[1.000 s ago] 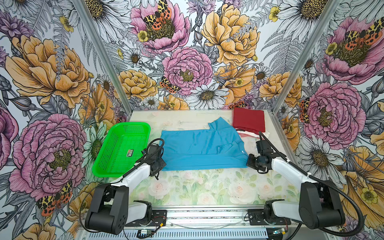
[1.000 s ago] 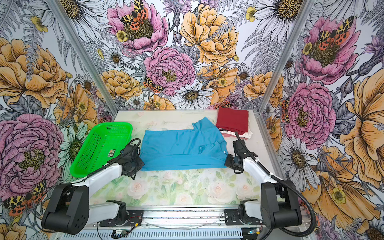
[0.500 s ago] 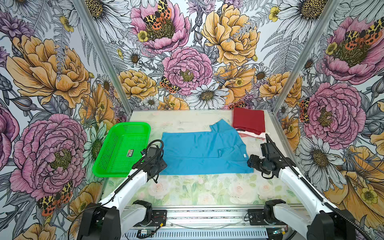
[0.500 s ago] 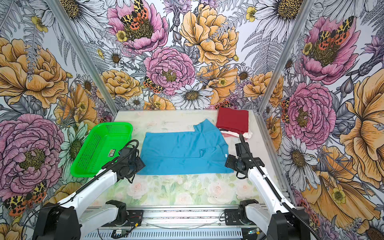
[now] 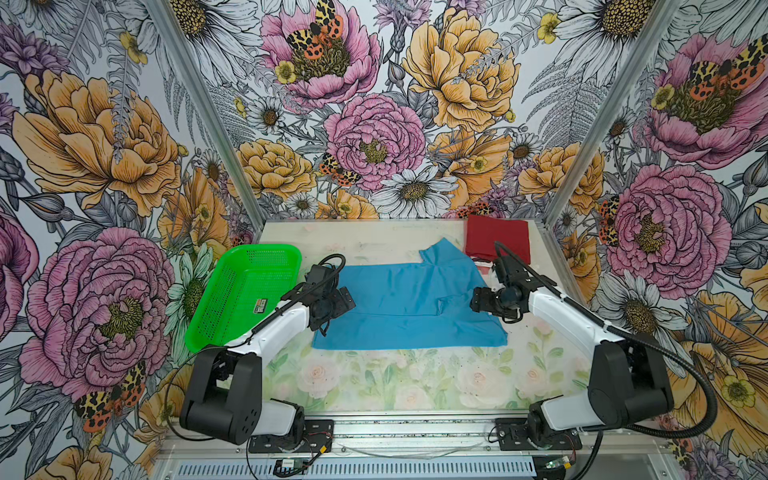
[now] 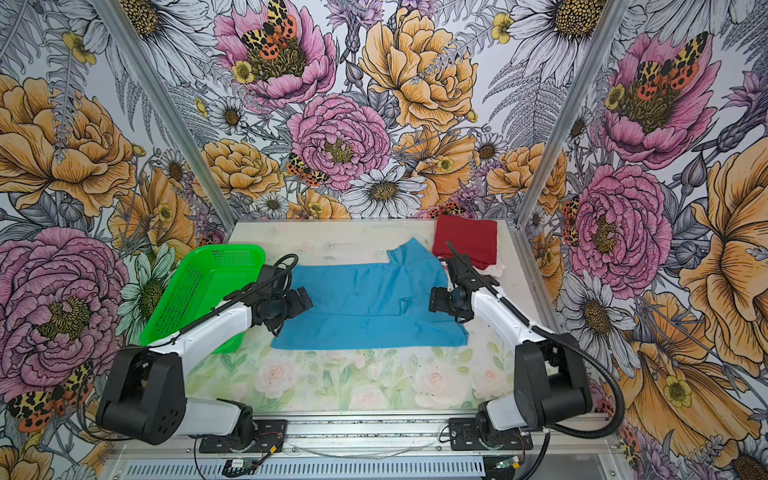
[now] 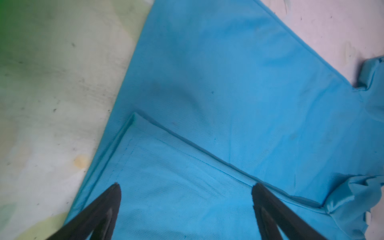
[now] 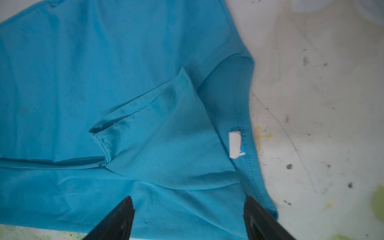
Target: Fold and stack the t-shirts
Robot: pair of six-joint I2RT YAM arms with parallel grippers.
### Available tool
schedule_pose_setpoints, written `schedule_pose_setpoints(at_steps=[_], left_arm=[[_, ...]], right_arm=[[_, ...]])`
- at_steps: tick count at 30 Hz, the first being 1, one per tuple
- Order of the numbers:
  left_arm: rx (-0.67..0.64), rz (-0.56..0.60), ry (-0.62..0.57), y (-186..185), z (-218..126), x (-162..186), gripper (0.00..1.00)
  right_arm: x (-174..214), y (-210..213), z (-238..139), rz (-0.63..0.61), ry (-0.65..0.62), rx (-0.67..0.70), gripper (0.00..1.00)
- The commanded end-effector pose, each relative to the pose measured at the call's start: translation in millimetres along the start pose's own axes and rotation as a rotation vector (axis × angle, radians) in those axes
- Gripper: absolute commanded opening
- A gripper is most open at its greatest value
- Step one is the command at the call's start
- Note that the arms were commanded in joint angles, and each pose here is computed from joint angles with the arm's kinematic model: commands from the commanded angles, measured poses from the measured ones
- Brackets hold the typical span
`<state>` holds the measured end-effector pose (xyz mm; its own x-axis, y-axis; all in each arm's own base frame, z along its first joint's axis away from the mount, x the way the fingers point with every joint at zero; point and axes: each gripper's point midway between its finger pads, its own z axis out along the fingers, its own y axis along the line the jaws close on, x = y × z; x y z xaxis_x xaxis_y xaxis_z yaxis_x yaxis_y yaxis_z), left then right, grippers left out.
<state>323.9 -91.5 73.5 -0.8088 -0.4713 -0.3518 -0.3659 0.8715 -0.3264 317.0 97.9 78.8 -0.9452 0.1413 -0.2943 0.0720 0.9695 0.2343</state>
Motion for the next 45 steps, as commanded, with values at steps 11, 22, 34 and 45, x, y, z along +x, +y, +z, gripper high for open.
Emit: schedule_pose_setpoints(at_steps=[11,22,34,45], left_arm=[[0.016,0.027,0.05,-19,42,8,0.99],[-0.069,-0.048,0.056,35,35,51,0.99],[-0.074,-0.064,-0.005,46,-3,73,0.99],[0.042,0.033,-0.088,6,-43,11,0.99]], right_arm=[[50,19,70,-0.024,0.145,0.027,0.87],[129,11,34,0.116,0.099,0.019,0.91],[74,25,-21,0.089,-0.07,-0.027,0.93],[-80,39,2,-0.082,-0.107,-0.034,0.77]])
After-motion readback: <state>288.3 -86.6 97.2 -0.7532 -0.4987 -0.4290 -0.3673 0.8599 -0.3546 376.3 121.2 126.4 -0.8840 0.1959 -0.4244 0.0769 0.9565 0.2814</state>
